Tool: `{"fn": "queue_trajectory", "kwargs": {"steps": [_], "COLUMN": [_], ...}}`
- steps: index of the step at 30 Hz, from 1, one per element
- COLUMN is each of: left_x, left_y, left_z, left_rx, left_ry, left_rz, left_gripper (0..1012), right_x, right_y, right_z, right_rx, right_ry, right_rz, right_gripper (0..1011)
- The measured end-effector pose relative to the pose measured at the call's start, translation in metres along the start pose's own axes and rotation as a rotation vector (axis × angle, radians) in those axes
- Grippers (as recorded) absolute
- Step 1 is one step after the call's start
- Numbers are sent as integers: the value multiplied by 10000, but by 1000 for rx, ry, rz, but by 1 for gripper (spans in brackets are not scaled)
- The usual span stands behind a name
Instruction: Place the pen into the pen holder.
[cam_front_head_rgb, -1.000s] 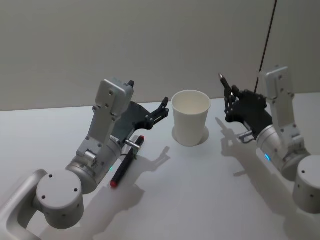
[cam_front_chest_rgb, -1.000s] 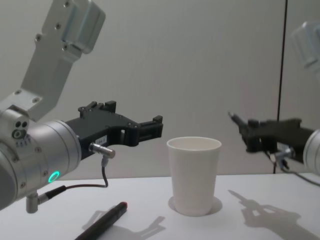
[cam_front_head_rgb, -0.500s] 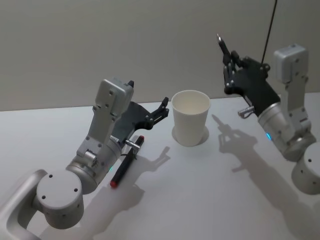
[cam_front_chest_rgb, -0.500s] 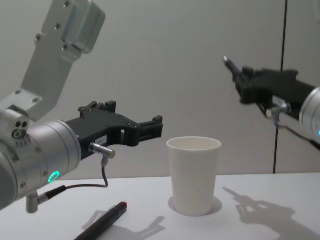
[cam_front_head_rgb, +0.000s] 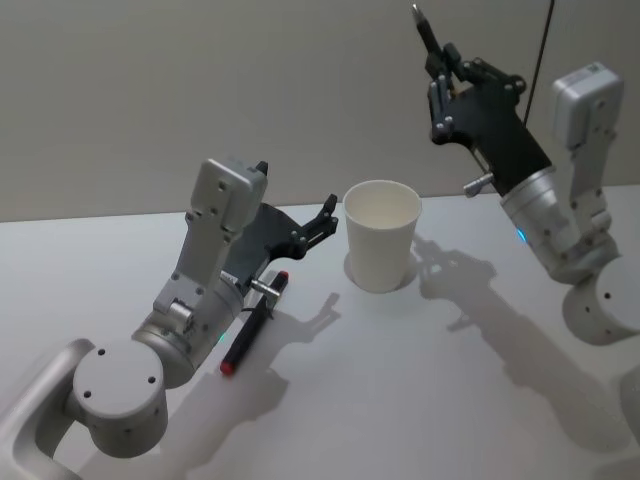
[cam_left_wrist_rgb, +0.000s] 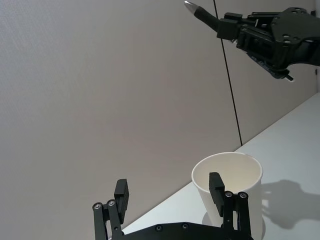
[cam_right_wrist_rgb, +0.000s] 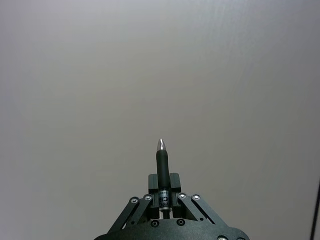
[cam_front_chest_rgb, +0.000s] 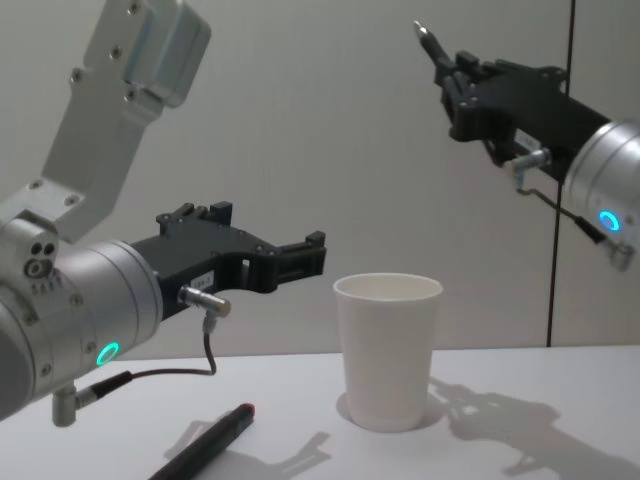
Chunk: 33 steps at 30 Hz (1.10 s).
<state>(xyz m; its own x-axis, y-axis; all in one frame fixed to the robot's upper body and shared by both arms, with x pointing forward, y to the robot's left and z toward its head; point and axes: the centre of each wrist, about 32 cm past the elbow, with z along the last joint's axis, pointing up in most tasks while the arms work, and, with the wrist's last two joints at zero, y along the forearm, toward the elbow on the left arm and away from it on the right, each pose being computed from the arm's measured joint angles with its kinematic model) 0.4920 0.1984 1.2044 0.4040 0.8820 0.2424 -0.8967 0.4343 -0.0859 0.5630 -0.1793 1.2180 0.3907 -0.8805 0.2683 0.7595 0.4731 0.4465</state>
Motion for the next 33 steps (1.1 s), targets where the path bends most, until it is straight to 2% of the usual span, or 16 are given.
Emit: {"fn": "queue_trajectory", "kwargs": {"steps": [9, 33], "left_x": [0, 0], "left_y": [0, 0], "left_z": [0, 0], "left_rx": [0, 0], "left_ry": [0, 0], "left_rz": [0, 0], "left_gripper": [1001, 1001], "right_x": [-45, -276], "right_y": [113, 218], "right_z": [-160, -551], "right_rx": [34, 14], "right_ry": [-11, 7], "right_rz": [46, 121], "right_gripper": [117, 117]}}
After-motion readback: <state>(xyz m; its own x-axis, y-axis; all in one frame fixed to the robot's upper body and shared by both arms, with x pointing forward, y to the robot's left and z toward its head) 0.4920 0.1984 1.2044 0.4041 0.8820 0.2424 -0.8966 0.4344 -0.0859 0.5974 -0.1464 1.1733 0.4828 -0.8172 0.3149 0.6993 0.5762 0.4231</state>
